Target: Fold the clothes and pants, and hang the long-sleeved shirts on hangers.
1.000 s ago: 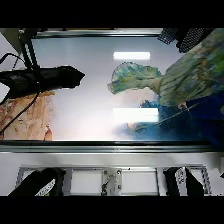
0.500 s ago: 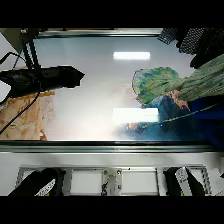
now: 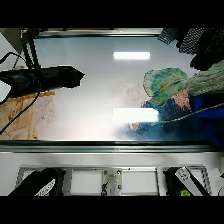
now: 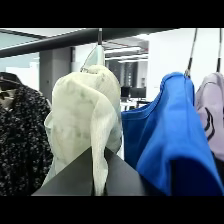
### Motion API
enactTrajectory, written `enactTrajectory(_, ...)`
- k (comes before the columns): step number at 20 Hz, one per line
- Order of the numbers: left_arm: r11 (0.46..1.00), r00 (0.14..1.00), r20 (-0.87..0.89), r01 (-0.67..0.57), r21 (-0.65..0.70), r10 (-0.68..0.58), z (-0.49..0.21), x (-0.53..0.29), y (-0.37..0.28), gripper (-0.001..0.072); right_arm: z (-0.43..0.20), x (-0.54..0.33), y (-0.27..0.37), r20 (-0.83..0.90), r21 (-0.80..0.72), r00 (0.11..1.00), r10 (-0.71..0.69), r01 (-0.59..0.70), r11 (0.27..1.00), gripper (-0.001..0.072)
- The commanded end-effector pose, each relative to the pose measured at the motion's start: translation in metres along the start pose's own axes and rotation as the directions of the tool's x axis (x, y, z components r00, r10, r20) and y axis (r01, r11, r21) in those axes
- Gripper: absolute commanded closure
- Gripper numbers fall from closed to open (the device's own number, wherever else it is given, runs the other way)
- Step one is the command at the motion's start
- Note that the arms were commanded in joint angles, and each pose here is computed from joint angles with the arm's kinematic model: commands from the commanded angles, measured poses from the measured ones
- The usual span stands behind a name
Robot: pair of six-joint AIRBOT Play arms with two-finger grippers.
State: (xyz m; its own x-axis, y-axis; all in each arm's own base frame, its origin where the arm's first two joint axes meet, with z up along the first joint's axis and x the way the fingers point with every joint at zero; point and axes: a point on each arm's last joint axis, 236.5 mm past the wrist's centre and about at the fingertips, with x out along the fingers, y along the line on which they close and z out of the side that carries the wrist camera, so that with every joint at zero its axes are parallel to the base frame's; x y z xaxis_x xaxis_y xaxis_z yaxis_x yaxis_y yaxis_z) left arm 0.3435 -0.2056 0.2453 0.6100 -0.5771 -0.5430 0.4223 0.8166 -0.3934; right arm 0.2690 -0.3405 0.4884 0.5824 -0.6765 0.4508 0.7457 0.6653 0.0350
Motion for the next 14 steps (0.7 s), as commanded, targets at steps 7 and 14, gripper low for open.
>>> enactTrajectory(7,1.0,1.0,0.0,0.0,0.0,0.0,0.0,0.0,0.0,0.0699,-0.021,0.024,-0.032,-0.058,-0.017,0.993,-0.108,0.107,0.994,0.0706)
enactTrajectory(14,1.0,1.0,-0.006,-0.001,0.0,0.001,-0.001,0.0,0.0,0.0699,-0.015,0.036,-0.033,-0.038,-0.016,0.993,-0.109,0.108,0.994,0.0706)
